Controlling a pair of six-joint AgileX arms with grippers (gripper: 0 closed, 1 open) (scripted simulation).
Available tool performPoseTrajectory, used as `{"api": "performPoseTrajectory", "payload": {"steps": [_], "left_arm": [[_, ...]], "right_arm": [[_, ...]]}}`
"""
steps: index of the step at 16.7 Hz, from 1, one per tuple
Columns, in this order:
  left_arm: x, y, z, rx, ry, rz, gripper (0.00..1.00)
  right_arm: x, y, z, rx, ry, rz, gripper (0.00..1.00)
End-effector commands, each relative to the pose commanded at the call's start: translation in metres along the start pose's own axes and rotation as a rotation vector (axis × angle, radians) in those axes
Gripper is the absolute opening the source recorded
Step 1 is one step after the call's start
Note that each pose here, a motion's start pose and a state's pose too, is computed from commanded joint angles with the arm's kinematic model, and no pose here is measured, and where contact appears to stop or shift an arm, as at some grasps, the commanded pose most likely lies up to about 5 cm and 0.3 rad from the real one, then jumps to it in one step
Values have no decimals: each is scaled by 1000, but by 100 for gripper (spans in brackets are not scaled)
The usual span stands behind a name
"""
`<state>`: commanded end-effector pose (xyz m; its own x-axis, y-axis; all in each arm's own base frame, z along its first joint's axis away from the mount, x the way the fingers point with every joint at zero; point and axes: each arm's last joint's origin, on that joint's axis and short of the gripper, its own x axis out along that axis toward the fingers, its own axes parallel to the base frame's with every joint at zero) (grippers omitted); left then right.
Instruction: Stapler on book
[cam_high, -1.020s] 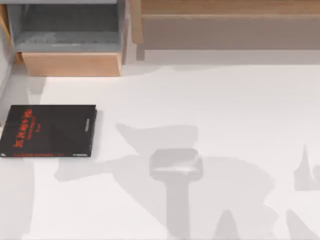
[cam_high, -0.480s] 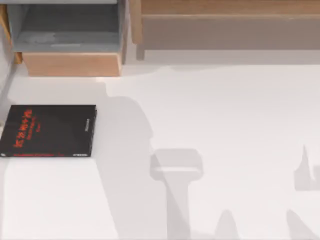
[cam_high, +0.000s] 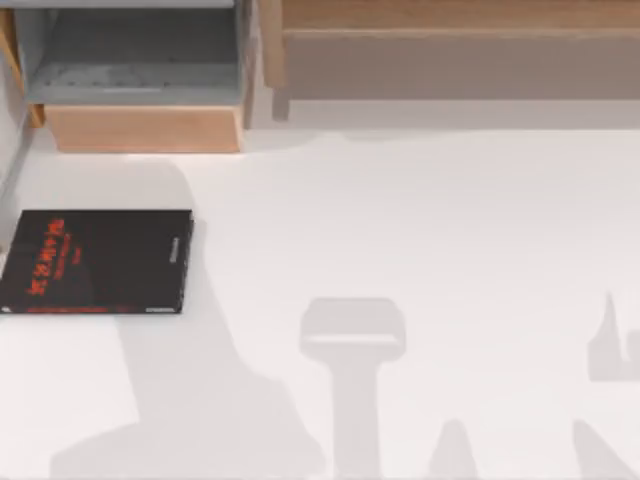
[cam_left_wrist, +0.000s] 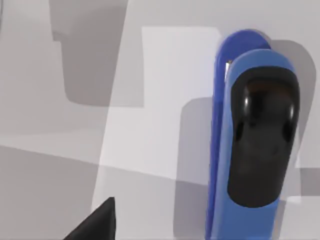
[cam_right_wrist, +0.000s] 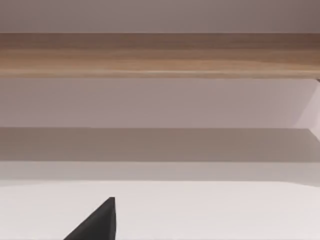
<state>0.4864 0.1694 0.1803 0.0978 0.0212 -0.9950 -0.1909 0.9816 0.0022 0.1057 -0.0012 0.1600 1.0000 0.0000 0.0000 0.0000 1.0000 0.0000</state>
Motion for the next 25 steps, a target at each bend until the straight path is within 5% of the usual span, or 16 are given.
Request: {"api": "performPoseTrajectory", "payload": {"steps": [6, 18, 21, 25], "left_arm": [[-2, 0, -1, 1, 2, 0, 100], [-131, 44, -68, 1, -2, 0, 100], [-115, 35, -58, 1, -2, 0, 100], [-53, 14, -25, 4, -12, 1, 100]], "right_arm": [[0, 0, 0, 0, 0, 0, 100], [0, 0, 0, 0, 0, 0, 100], [0, 0, 0, 0, 0, 0, 100], [0, 0, 0, 0, 0, 0, 100]]}}
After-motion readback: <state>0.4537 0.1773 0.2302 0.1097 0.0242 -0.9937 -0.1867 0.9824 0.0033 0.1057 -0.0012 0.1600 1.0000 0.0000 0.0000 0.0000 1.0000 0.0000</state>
